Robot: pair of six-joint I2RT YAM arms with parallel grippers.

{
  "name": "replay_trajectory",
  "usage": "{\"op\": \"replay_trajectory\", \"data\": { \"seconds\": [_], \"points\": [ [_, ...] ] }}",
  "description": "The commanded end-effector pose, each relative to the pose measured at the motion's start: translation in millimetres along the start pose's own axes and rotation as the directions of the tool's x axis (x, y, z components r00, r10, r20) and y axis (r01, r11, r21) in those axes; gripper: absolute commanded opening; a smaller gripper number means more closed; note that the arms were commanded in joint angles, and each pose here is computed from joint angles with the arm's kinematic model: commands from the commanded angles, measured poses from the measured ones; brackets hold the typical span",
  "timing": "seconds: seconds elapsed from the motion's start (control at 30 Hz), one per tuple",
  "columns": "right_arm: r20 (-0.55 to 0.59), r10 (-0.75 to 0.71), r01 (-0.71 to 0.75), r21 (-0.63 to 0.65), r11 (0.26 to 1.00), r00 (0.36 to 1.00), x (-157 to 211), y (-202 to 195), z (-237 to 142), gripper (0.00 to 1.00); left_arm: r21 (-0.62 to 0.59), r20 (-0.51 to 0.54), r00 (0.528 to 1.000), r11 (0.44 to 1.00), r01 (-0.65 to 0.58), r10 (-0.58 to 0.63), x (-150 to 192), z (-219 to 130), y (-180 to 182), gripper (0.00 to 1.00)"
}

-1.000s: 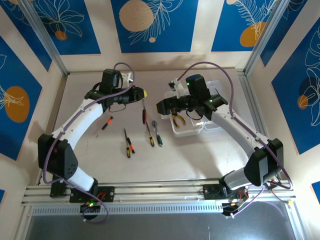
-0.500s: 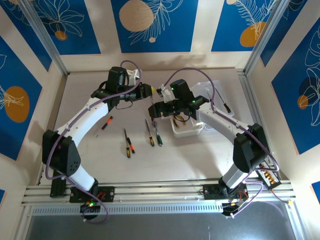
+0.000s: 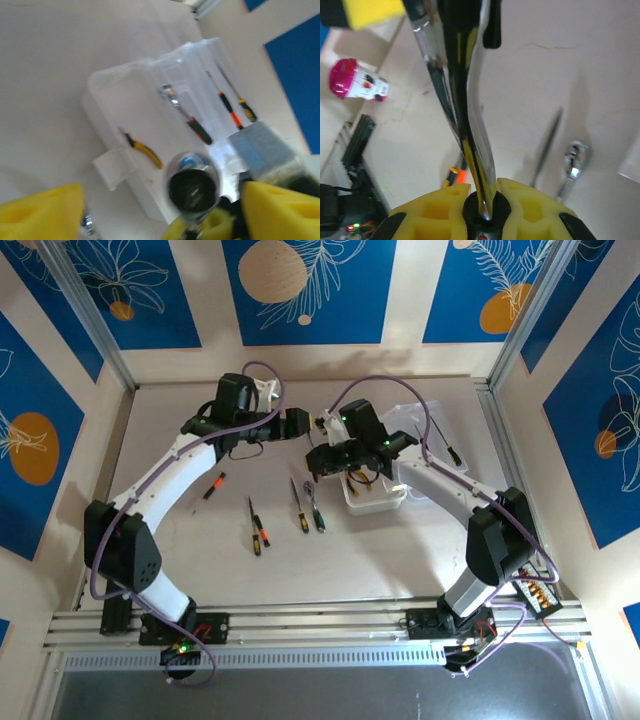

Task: Pack the tool kit

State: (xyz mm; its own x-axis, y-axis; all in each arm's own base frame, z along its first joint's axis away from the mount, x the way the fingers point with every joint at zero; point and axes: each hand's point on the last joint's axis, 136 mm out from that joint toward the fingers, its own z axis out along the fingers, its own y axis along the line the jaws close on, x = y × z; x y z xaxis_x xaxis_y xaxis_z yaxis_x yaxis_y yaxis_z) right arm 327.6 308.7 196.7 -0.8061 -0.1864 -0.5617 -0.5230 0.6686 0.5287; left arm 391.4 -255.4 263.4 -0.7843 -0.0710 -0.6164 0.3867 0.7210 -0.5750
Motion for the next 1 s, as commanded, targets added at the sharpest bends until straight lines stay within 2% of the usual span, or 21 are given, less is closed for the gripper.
{"op": "replay_trajectory", "data": {
  "seconds": [0.0,0.07,0.23,0.37,0.53,0.67,0.97],
  "points": [
    [0.028,-0.025,0.021,0.138,0.99,0.999,-8,-30,-44,0.0,-0.303,0.002,0.99,0.944,-0.135,0.142,-10,-56,44,1.0],
    [0.006,0.02,-0.021,0.224,0.974,1.0,-2,-59,-63,0.0,-0.426,-0.024,0.991,0.895,-0.128,0.13,-6,-75,75,1.0],
    [-0.107,0.136,-0.086,0.379,0.921,0.985,26,-115,-94,0.0,-0.575,-0.1,0.995,0.815,-0.071,0.016,30,-92,136,1.0],
    [-0.2,0.193,-0.083,0.455,0.887,0.96,44,-137,-108,0.0,-0.572,-0.131,0.99,0.819,-0.041,-0.042,60,-86,152,1.0],
    [-0.299,0.23,-0.067,0.47,0.88,0.926,58,-146,-111,0.0,-0.551,-0.164,0.982,0.834,-0.018,-0.088,83,-75,158,1.0],
    [-0.377,0.251,-0.071,0.431,0.899,0.892,68,-143,-103,0.0,-0.534,-0.163,0.982,0.846,-0.003,-0.099,87,-70,158,1.0],
    [-0.457,0.314,-0.097,0.438,0.894,0.832,82,-150,-90,0.0,-0.513,-0.159,0.982,0.859,0.01,-0.106,86,-63,156,1.0]
  ]
}}
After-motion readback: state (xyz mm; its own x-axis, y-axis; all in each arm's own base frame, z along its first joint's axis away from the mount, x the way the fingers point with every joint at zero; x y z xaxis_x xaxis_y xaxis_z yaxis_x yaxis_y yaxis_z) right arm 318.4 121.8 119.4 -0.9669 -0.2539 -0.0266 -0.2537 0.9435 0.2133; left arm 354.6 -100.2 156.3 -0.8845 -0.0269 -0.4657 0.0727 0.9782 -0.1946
